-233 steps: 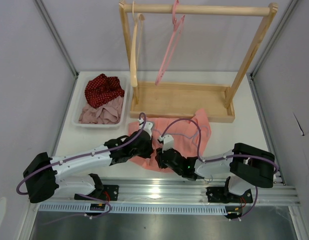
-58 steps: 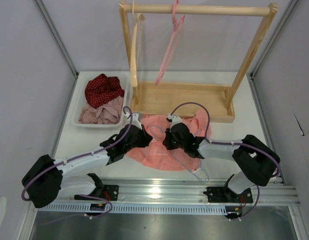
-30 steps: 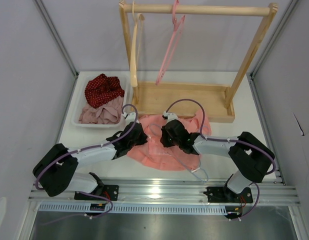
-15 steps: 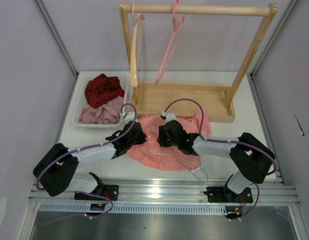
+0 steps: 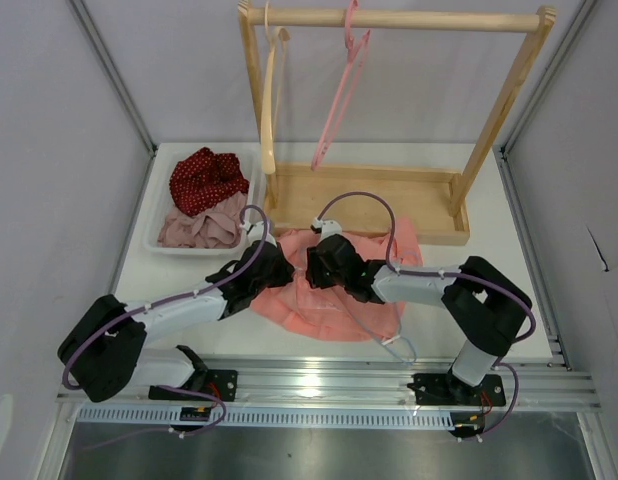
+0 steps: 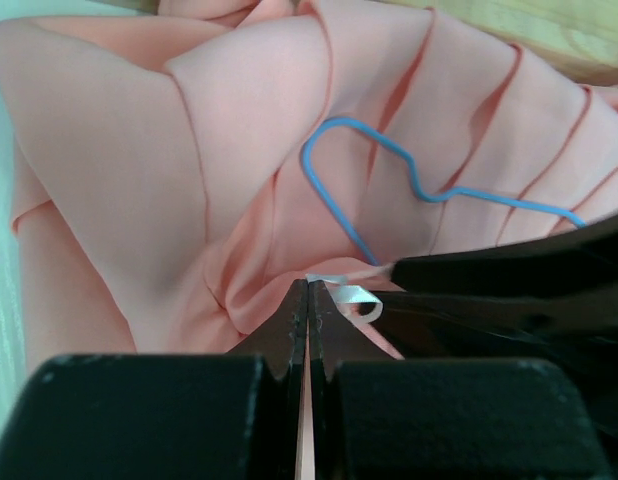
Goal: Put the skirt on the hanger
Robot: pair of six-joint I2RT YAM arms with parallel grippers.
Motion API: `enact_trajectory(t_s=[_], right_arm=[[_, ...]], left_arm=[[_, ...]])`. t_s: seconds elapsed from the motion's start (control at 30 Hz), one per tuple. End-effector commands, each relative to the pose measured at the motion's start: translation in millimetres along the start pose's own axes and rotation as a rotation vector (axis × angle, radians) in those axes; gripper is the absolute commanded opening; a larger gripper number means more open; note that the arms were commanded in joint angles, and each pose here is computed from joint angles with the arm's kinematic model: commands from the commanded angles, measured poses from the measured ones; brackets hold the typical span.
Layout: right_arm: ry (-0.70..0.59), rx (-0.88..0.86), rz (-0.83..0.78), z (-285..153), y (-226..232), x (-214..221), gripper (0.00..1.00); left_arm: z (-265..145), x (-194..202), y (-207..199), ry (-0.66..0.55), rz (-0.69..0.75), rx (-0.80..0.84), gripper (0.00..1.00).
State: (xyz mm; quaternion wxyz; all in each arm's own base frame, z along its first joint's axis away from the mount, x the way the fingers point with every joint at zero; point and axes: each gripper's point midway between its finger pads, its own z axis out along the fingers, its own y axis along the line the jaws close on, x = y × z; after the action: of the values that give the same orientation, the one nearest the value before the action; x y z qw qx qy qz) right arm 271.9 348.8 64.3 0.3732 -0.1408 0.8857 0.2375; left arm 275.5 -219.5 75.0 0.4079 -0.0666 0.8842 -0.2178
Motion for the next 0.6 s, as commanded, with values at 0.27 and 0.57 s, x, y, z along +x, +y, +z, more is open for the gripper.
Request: enact_trajectory(t_s=[0.27,0.57], right_arm=[[-0.027,-0.076,0.013,19.8,21.4,-11.8,0.11],[-0.009,-0.072,0.038,22.9,19.5,-6.0,0.02]], left_arm=[[-11.0,-19.3,-19.5,-0.039,0.042,0.099,0.0],[-18.5,-23.5,-29.1,-0.035,0.069,0.141,0.06]])
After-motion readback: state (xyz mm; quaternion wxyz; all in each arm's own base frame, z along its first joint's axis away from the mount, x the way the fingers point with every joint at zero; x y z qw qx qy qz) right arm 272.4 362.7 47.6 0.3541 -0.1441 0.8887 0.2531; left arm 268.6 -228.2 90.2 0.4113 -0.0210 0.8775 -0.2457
